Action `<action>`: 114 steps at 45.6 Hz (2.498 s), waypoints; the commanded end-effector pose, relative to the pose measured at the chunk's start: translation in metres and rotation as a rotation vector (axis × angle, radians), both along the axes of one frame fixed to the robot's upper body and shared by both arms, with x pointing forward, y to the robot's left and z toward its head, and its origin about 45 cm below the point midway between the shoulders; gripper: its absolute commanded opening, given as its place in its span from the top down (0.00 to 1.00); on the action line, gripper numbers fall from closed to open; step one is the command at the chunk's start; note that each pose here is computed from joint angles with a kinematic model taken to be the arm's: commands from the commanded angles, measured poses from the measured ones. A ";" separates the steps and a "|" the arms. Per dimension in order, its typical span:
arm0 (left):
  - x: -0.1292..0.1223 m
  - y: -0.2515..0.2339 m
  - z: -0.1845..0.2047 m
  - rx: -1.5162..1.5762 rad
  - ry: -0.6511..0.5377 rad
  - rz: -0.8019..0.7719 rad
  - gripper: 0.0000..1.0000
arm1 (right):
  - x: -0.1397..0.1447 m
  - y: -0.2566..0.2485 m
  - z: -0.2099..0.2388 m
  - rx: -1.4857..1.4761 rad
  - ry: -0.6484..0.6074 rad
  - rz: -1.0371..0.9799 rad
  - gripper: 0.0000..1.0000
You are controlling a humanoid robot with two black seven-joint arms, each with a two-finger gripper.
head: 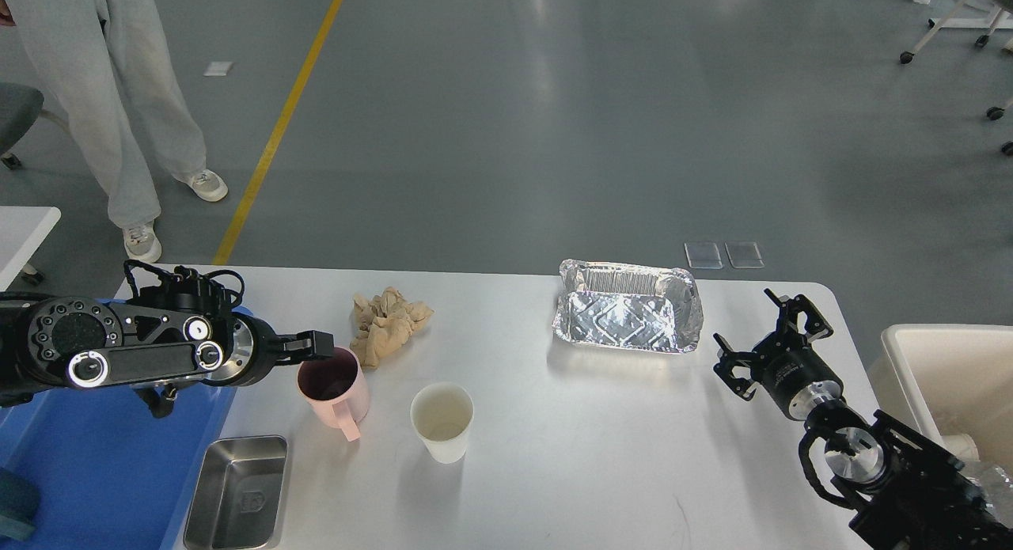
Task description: Tidy desktop
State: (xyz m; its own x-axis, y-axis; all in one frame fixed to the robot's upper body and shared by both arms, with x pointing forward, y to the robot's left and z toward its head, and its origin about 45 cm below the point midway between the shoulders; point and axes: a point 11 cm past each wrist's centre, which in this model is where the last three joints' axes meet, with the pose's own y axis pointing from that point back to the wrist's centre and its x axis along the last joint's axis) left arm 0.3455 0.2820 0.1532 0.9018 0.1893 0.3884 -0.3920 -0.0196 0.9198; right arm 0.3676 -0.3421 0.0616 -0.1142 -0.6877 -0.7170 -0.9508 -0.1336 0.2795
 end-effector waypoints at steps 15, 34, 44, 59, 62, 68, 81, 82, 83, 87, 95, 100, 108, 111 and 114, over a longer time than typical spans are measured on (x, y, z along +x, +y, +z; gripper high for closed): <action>-0.008 0.008 -0.012 0.034 0.026 -0.006 0.10 | -0.001 -0.001 -0.001 -0.001 0.004 -0.002 0.00; 0.003 -0.020 -0.021 0.038 0.013 -0.059 0.24 | -0.002 -0.002 -0.002 -0.003 0.004 -0.003 0.00; 0.002 -0.027 -0.026 0.044 0.027 -0.073 0.31 | -0.002 -0.006 0.000 -0.009 0.003 -0.006 0.00; -0.007 -0.018 -0.036 0.055 0.055 -0.056 0.39 | -0.002 -0.006 -0.001 -0.010 0.004 -0.007 0.00; -0.009 -0.020 -0.038 0.053 0.061 -0.057 0.46 | -0.003 -0.007 -0.001 -0.011 0.005 -0.008 0.00; -0.011 -0.021 -0.039 0.050 0.107 -0.072 0.68 | -0.003 -0.009 -0.001 -0.013 0.007 -0.010 0.00; -0.009 -0.017 -0.038 0.047 0.156 -0.087 0.98 | -0.005 -0.009 -0.003 -0.012 0.010 -0.012 0.00; -0.009 -0.017 -0.038 0.047 0.156 -0.087 0.99 | -0.005 -0.009 -0.003 -0.013 0.011 -0.012 0.00; -0.009 -0.017 -0.038 0.046 0.157 -0.089 0.99 | -0.005 -0.008 -0.003 -0.011 0.010 -0.011 0.00; -0.008 -0.017 -0.038 0.038 0.152 -0.091 1.00 | -0.006 -0.008 -0.004 -0.011 0.012 -0.011 0.00; -0.006 -0.021 -0.036 0.005 0.141 -0.109 1.00 | -0.005 -0.008 -0.003 -0.010 0.009 -0.010 0.00; -0.002 -0.020 -0.031 -0.005 0.129 -0.109 1.00 | -0.005 -0.009 -0.003 -0.011 0.009 -0.011 0.00; 0.014 -0.017 -0.002 -0.085 0.119 -0.123 1.00 | -0.005 -0.007 -0.003 -0.009 0.008 -0.009 0.00; 0.022 -0.011 0.017 -0.129 0.114 -0.122 1.00 | -0.005 -0.007 -0.003 -0.009 0.008 -0.009 0.00; 0.031 -0.004 0.039 -0.169 0.105 -0.122 1.00 | -0.003 -0.007 -0.001 -0.009 0.004 -0.008 0.00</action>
State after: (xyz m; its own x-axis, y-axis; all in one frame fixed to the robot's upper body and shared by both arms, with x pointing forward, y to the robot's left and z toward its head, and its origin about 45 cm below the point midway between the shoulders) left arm 0.3627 0.2677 0.1578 0.9585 0.1082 0.2637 -0.2756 0.1149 0.9544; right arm 0.3629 -0.3499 0.0592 -0.1264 -0.6933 -0.7095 -0.9497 -0.1220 0.2883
